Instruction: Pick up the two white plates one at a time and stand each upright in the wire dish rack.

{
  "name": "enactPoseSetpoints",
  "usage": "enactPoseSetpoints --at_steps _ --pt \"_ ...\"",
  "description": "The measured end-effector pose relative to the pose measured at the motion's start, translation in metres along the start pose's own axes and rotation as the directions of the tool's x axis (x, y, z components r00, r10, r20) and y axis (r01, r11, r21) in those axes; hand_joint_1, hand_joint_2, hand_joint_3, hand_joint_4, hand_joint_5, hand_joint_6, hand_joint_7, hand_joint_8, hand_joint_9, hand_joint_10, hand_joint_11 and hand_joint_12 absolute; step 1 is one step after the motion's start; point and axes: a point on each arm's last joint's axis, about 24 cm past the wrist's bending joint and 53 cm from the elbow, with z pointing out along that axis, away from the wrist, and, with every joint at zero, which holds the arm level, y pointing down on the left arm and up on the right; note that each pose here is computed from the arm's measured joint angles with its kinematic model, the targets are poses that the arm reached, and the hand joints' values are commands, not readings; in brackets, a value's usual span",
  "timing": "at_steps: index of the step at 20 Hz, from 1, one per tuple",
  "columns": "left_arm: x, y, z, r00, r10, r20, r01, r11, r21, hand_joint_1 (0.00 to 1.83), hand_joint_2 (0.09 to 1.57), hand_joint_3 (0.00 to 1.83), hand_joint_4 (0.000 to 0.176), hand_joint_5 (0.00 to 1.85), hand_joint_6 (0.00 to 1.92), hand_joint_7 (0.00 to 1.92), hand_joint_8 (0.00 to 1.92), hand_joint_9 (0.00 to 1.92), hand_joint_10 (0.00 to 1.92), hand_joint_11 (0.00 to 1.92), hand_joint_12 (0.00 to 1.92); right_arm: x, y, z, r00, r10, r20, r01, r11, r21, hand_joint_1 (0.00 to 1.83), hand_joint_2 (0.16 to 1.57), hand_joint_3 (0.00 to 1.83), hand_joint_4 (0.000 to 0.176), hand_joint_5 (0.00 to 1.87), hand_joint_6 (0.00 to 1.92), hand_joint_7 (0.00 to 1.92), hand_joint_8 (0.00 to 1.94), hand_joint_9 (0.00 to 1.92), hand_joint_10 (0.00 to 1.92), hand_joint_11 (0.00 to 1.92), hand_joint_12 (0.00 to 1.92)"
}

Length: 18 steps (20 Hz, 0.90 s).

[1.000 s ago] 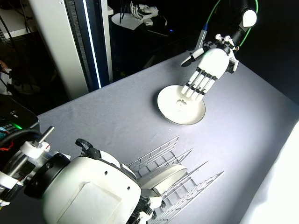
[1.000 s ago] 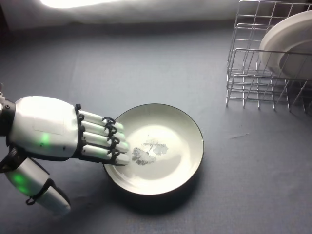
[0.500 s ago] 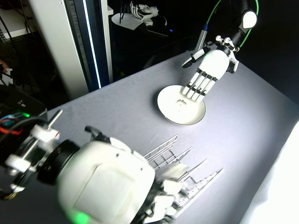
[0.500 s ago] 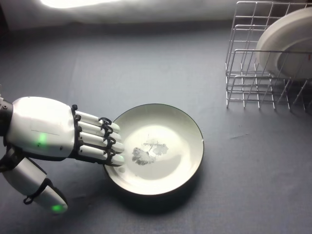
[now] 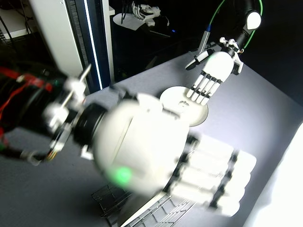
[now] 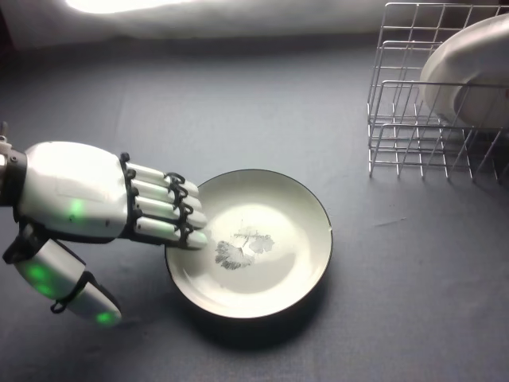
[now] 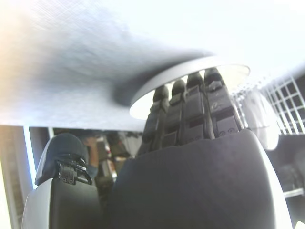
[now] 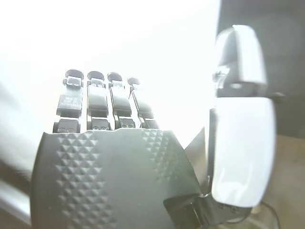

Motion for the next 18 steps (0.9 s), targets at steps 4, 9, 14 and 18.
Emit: enactPoseSetpoints --at_steps 4,9,14,18 --pt "-0.004 0.008 0.001 1.0 0.006 0.007 -0.006 0.9998 -0.021 0.0 1.14 0.0 0.0 0.06 0.01 0.0 0.0 0.0 0.0 0.0 0.0 0.042 0.025 -0.001 0.983 -0.15 -0.106 0.141 0.986 -0.09 0.83 0.79 0.0 0.0 0.0 0.0 0.0 0.0 0.0 0.0 0.0 0.0" --pt "0.006 0.01 0.001 0.9999 -0.015 -0.009 0.014 0.9997 -0.021 0.0 1.14 0.0 0.0 0.05 0.0 0.0 0.0 0.0 0.0 0.0 0.0 0.099 0.04 -0.015 0.89 -0.391 -0.232 0.336 0.91 -0.245 0.96 0.83 0.0 0.0 0.0 0.0 0.0 0.0 0.0 0.0 0.0 0.0" --pt "0.018 0.01 0.004 0.9988 -0.044 -0.023 0.043 0.9988 -0.021 0.0 1.18 0.02 0.0 0.08 0.01 0.02 0.01 0.0 0.0 0.0 0.0 0.134 0.046 -0.028 0.799 -0.528 -0.287 0.418 0.831 -0.366 1.22 1.06 0.05 0.0 0.0 0.0 0.0 0.0 0.0 0.0 0.0 0.0" --pt "0.029 0.015 0.003 0.9963 -0.078 -0.037 0.076 0.9964 -0.037 0.0 1.18 0.01 0.0 0.07 0.0 0.01 0.0 0.0 0.0 0.0 0.0 0.153 0.049 -0.03 0.752 -0.585 -0.304 0.443 0.79 -0.424 1.4 1.11 0.01 0.0 0.0 0.0 0.0 0.0 0.0 0.0 0.04 0.03"
